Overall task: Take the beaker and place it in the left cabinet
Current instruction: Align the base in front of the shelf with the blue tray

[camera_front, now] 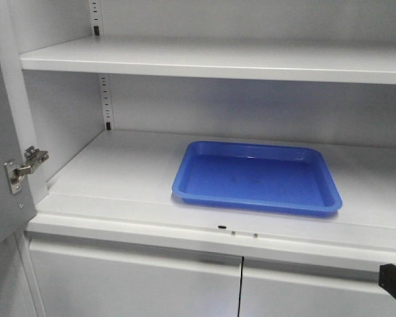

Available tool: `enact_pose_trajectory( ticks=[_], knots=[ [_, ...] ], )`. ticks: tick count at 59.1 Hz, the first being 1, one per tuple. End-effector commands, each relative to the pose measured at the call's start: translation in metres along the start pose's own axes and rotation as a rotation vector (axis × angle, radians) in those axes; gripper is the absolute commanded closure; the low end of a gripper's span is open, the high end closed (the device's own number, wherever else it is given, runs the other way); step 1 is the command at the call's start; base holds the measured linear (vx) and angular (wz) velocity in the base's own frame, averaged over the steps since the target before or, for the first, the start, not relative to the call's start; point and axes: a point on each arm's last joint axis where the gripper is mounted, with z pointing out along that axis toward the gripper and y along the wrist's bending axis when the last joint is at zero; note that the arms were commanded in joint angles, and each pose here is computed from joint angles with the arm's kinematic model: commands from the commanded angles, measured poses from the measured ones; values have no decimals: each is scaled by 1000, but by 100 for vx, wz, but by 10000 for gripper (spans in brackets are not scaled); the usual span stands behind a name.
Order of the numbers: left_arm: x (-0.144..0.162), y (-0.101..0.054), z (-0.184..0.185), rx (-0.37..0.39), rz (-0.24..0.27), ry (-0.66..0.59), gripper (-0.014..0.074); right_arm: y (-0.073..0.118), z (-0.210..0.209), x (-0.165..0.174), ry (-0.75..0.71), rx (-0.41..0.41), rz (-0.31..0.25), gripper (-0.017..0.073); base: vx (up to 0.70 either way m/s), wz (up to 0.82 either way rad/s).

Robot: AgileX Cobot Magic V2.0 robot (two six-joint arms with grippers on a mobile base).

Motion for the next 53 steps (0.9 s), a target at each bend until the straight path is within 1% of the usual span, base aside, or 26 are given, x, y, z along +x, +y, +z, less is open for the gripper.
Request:
enact_pose_trajectory(
  ticks=[1, 29, 53],
  knots=[
    [-4, -1, -1, 9, -6, -93, 601, 1, -4, -16, -103, -19, -21, 562, 27, -3],
    [-4, -1, -1, 9, -6, -93, 601, 1, -4, -16, -103, -19, -21, 562, 26, -1],
    [-4, -1, -1, 9, -6, -93, 601, 1, -4, -16, -103, -19, -21, 562, 19, -27]
  ],
)
